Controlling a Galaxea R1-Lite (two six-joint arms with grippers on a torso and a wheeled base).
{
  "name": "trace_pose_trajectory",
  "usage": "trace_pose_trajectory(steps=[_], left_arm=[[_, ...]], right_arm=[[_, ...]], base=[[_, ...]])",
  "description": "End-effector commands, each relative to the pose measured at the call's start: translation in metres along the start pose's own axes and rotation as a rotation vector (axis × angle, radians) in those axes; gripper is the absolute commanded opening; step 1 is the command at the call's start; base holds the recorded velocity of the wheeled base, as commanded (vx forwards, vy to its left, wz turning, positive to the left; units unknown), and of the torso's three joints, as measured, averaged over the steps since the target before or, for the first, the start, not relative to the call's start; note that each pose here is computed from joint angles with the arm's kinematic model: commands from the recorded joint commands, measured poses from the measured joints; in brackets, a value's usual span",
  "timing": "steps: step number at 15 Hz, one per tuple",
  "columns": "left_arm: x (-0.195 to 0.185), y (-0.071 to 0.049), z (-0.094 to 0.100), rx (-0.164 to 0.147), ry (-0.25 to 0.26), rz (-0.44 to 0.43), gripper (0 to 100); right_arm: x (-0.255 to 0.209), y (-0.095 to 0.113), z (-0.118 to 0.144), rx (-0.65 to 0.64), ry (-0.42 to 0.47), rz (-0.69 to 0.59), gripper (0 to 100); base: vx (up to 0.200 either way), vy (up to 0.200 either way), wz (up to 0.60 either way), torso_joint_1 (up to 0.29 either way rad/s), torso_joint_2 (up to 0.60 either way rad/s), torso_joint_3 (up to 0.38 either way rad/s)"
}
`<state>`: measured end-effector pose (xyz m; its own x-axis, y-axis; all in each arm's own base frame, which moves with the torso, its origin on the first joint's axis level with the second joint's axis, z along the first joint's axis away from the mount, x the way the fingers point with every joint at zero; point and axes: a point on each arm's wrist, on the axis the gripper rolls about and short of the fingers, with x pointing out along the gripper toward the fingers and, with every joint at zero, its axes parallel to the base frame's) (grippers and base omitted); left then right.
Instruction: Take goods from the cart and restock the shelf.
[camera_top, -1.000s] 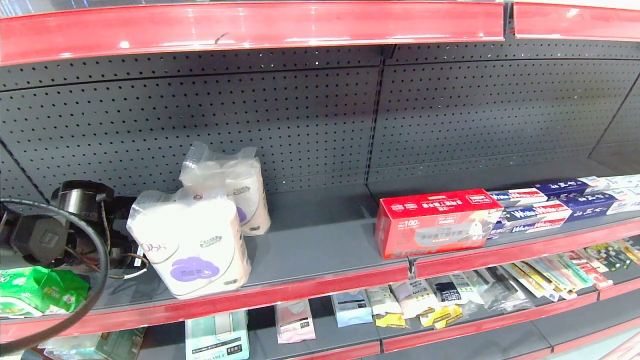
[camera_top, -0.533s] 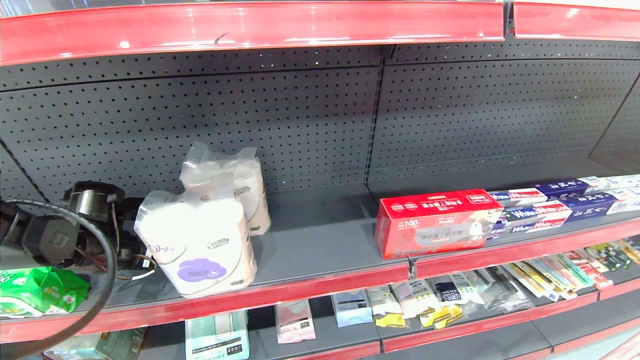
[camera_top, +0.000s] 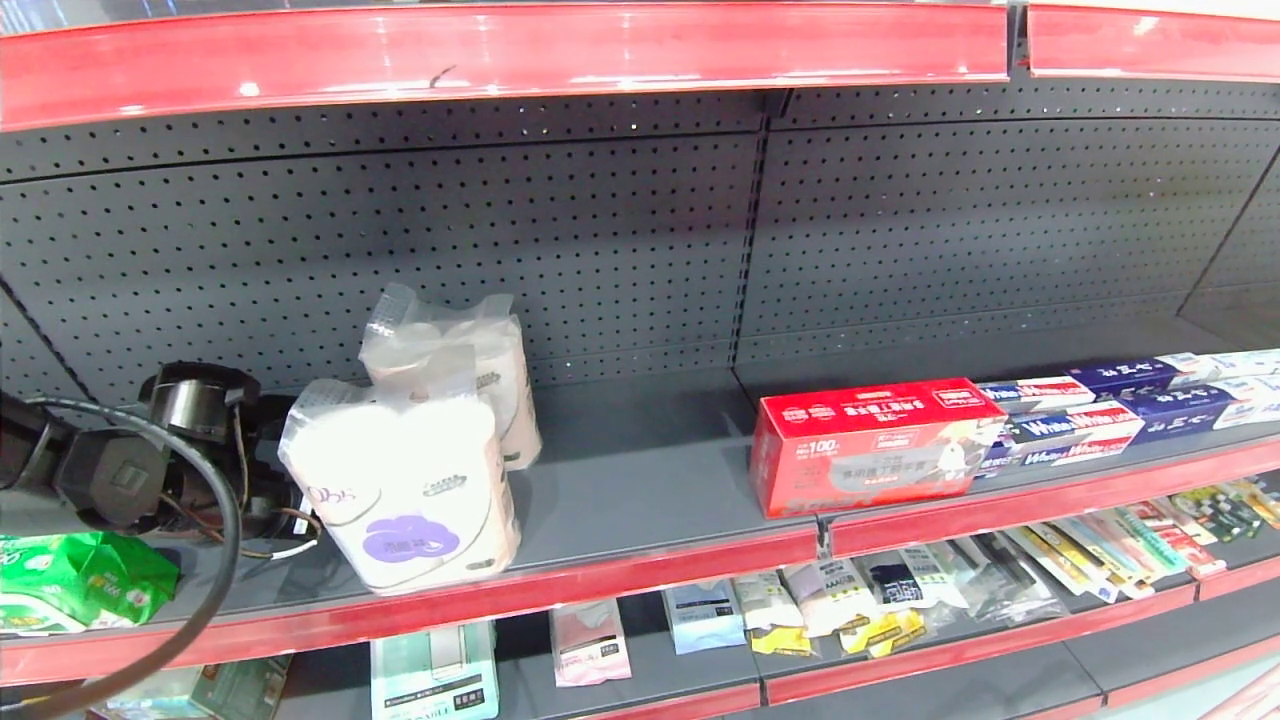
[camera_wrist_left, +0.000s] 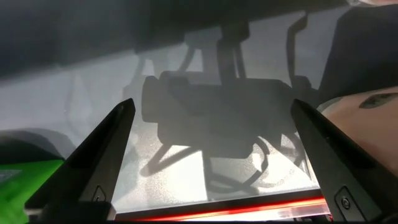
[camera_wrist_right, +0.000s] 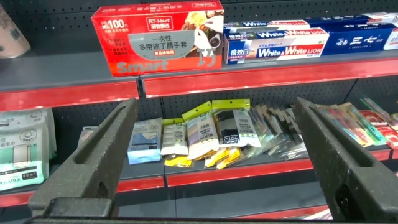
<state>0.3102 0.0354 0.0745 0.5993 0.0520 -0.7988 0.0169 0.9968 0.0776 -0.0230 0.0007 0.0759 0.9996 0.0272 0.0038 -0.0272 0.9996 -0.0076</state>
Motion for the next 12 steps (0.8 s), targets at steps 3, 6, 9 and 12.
trace_pose_trajectory(steps=[3, 6, 9, 12], left_arm=[[0.001, -0.003, 0.002, 0.007, 0.000, -0.005, 100], [0.002, -0.005, 0.003, 0.013, 0.000, -0.011, 100], [0.003, -0.008, 0.003, 0.019, 0.002, -0.016, 100], [0.004, -0.010, 0.002, 0.025, 0.006, -0.021, 100]], right_arm=[[0.000, 0.000, 0.000, 0.000, 0.002, 0.000, 100], [0.000, 0.000, 0.000, 0.000, 0.001, 0.000, 100], [0.000, 0.000, 0.000, 0.000, 0.001, 0.000, 100], [0.000, 0.000, 0.000, 0.000, 0.001, 0.000, 100]], base=[[0.000, 0.000, 0.00, 0.000, 0.00, 0.000], [0.000, 0.000, 0.00, 0.000, 0.00, 0.000], [0.000, 0.000, 0.00, 0.000, 0.00, 0.000], [0.000, 0.000, 0.00, 0.000, 0.00, 0.000]])
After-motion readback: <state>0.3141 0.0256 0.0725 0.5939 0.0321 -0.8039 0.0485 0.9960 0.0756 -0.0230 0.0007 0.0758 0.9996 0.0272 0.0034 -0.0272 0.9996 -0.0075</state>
